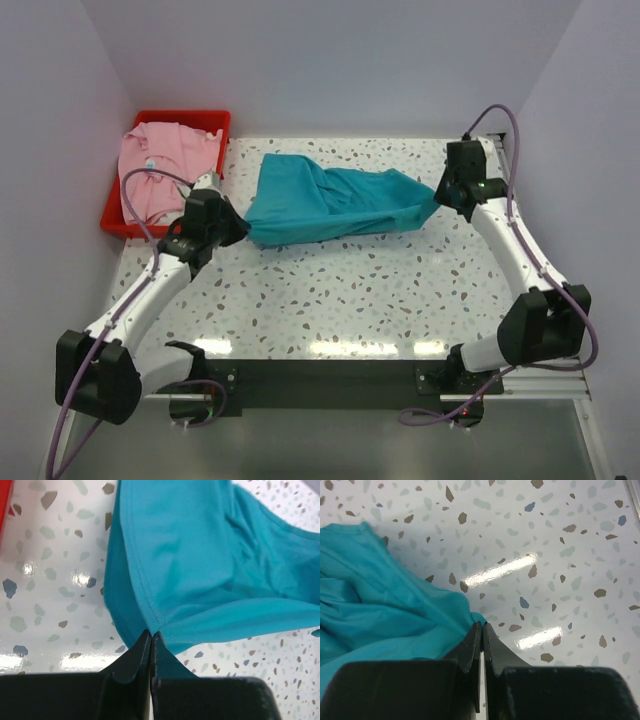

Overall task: Fold and stack the t-shirts
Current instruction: Flatten the tshirt out

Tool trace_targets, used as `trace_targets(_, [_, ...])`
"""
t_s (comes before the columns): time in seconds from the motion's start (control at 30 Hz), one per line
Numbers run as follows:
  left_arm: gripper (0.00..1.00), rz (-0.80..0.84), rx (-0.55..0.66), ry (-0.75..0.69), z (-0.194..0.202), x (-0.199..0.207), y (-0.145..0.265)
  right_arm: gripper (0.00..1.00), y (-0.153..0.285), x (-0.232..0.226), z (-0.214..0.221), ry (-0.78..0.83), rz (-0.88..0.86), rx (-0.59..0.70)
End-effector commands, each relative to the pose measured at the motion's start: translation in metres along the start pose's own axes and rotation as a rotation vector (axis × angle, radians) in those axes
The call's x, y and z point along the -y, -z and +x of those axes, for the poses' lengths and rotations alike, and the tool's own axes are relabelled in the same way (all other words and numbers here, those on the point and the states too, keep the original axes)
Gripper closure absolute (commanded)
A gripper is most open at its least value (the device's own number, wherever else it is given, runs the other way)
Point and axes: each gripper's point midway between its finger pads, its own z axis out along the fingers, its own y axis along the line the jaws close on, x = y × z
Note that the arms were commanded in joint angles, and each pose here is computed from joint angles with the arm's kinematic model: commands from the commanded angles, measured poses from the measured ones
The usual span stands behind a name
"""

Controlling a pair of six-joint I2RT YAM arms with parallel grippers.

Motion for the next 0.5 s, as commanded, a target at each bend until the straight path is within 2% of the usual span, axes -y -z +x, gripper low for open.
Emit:
trace_targets(0.0, [1.0,0.019,0.019,-0.05,-0.019,0.011,0.027,1.0,0.043,-0.002,-0.031,-0.065,-0.081,0.094])
trace_targets(0.1, [1.0,0.025,0.032,-0.049,-0.023,0.013,0.036,1.0,0.047,-0.002,-0.014,-0.077,-0.11,0.064])
trace_targets(0.23, [1.0,0.017,-0.038,-0.05,-0.002,0.004,0.029,1.0,0.034,0.001,0.02,-0.083,-0.116,-0.003])
trace_targets(0.3, [0.92,0.023,-0.07,-0.05,0.008,0.002,0.025,1.0,0.023,0.008,0.041,-0.077,-0.086,-0.045])
trace_targets(0.33, [0.84,0.037,-0.098,-0.053,0.018,0.0,0.022,0.95,0.019,0.01,0.049,-0.076,-0.078,-0.065])
trace_targets(0.37, [0.71,0.038,-0.115,-0.054,0.023,-0.001,0.021,0.88,0.014,0.013,0.054,-0.085,-0.071,-0.076])
trace_targets(0.4, [0.66,0.04,-0.126,-0.057,0.026,-0.002,0.02,0.8,0.009,0.016,0.065,-0.081,-0.065,-0.102])
trace_targets(0.43, [0.61,0.042,-0.138,-0.06,0.03,-0.003,0.02,0.64,0.007,0.016,0.069,-0.085,-0.071,-0.114])
trace_targets(0.47, [0.51,0.04,-0.143,-0.057,0.031,-0.004,0.02,0.59,0.007,0.016,0.072,-0.085,-0.073,-0.122])
